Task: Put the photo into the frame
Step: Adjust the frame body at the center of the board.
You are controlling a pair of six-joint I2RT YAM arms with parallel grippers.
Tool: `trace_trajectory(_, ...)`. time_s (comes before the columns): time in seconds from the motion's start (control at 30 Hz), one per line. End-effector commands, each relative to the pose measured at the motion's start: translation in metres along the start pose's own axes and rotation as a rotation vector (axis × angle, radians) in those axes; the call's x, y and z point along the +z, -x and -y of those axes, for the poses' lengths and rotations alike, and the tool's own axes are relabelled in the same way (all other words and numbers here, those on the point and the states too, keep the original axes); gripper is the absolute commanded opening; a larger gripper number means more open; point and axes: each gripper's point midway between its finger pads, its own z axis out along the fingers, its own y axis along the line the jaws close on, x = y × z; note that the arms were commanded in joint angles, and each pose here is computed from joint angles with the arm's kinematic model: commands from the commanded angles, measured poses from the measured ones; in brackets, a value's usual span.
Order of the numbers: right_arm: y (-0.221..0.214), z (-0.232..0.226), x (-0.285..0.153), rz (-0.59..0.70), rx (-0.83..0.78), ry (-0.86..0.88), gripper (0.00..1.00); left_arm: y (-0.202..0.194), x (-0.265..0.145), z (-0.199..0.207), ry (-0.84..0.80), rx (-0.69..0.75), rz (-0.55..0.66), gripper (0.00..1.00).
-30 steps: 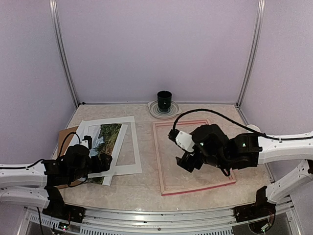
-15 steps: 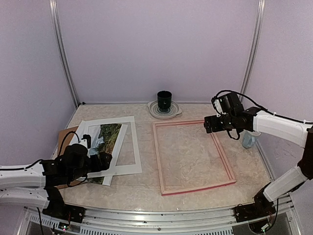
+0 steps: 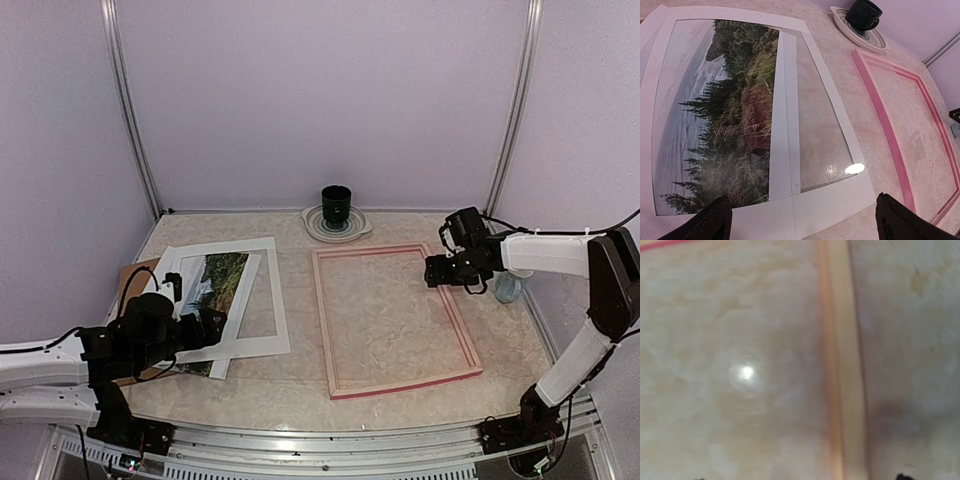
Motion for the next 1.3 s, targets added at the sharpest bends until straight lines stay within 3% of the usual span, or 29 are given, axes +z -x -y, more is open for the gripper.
trace_trajectory(0.0,-0.011,0.013,0.010,-0.010,0.048,-0.006,0.81,-0.006,0.000,-0.004,0.010,0.001,-0.016,0.99)
trace_trajectory(0.63,-0.059,-0.017,0.013,-0.083,0.094,0.235,0.61,-0.008,0.007,-0.001,0.011,0.007,-0.019,0.99)
trace_trajectory(1.0,-0.053,-0.029,-0.003,-0.030,0.079,0.239,0.61,-0.011,0.011,0.001,0.011,0.012,-0.033,0.99)
trace_trajectory(1.27,-0.023,0.011,-0.017,0.057,0.069,0.038,0.71,-0.012,0.012,0.000,0.014,0.014,-0.037,0.99)
